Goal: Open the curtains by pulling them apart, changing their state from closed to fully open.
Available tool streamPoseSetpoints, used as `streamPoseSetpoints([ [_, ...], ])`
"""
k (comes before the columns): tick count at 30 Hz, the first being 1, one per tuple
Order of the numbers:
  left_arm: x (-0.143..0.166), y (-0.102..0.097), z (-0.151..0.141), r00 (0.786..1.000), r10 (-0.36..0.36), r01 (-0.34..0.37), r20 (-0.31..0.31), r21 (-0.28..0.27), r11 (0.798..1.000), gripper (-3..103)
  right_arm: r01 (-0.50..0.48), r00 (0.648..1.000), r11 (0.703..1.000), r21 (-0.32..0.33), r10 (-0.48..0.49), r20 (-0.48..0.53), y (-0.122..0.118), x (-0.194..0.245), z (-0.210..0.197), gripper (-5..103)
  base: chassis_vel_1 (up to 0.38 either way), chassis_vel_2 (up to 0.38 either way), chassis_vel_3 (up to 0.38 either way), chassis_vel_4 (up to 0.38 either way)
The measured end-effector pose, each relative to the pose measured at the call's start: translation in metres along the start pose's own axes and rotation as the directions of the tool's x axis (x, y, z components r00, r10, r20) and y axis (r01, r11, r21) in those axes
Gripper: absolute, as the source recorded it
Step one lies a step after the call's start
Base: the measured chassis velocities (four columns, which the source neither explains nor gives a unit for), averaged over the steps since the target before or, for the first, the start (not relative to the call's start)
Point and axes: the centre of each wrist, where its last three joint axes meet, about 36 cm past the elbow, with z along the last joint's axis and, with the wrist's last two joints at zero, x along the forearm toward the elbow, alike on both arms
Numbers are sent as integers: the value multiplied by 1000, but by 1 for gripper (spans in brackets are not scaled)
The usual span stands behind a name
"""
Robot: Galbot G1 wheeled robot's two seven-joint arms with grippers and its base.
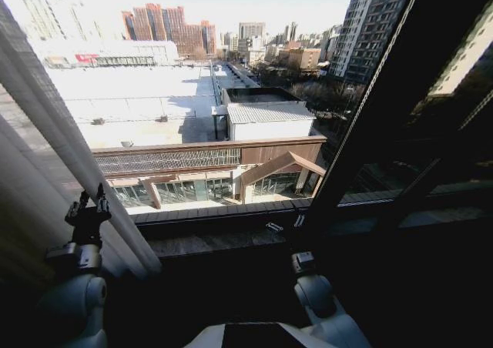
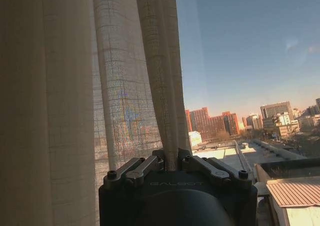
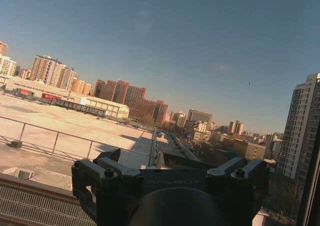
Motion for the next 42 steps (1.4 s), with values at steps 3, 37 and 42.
streamPoseSetpoints([
  [3, -6, 3, -1, 998, -62, 62, -4, -2, 998, 7, 2, 1000, 1000, 7, -2, 0, 0, 0, 1, 100, 0, 0, 0, 0],
  [37, -93, 79, -7, 588, -777, 804, -224, 56, 592, 0, 5, 1000, 999, 32, -4, -22, -1, 1, 11, 100, 0, 0, 0, 0],
  [42, -86, 82, -8, 608, -766, 787, -208, 30, 616, -2, 11, 1000, 999, 31, -10, -20, 4, -1, 11, 100, 0, 0, 0, 0],
])
